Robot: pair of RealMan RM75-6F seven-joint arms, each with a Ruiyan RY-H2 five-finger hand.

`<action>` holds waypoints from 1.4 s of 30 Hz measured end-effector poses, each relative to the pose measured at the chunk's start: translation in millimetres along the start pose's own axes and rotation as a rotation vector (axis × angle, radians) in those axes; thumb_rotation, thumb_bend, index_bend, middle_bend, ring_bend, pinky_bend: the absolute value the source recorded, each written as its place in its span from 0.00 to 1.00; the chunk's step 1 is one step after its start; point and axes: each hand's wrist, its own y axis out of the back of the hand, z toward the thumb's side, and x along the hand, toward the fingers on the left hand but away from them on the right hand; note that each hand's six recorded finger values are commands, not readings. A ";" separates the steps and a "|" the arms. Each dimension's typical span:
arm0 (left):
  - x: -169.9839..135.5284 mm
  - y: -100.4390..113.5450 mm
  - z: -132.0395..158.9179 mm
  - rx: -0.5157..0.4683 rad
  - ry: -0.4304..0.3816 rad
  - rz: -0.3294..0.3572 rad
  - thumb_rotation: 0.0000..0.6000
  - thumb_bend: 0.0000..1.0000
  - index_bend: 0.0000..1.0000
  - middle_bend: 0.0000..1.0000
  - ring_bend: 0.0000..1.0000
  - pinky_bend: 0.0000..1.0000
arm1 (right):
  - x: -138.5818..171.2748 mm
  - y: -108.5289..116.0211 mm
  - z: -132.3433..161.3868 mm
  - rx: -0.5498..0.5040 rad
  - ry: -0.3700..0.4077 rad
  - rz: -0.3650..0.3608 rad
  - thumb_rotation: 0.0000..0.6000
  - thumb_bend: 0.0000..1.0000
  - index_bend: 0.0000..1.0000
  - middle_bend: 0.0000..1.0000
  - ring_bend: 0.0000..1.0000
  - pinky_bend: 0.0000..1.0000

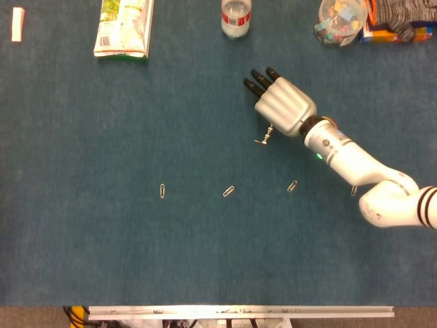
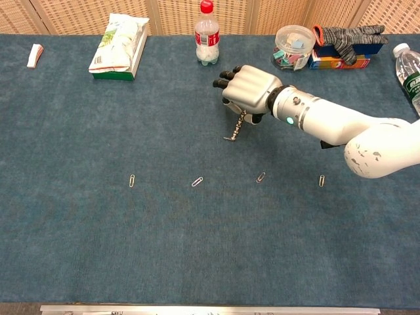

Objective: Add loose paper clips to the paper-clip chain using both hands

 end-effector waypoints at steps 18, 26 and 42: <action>-1.9 1.3 2.6 -0.002 -0.009 0.006 1.00 0.23 0.29 0.08 0.00 0.06 | 30.5 26.5 -1.4 0.013 0.009 -0.057 1.00 0.31 0.57 0.10 0.00 0.16; -3.9 1.7 5.1 0.000 -0.019 0.007 1.00 0.23 0.29 0.08 0.00 0.06 | 47.4 37.1 -1.7 0.010 0.008 -0.078 1.00 0.31 0.57 0.10 0.00 0.16; -5.0 1.7 7.0 0.015 -0.018 0.014 1.00 0.23 0.30 0.08 0.00 0.06 | 92.7 41.2 -3.5 -0.014 0.034 -0.098 1.00 0.31 0.57 0.10 0.00 0.16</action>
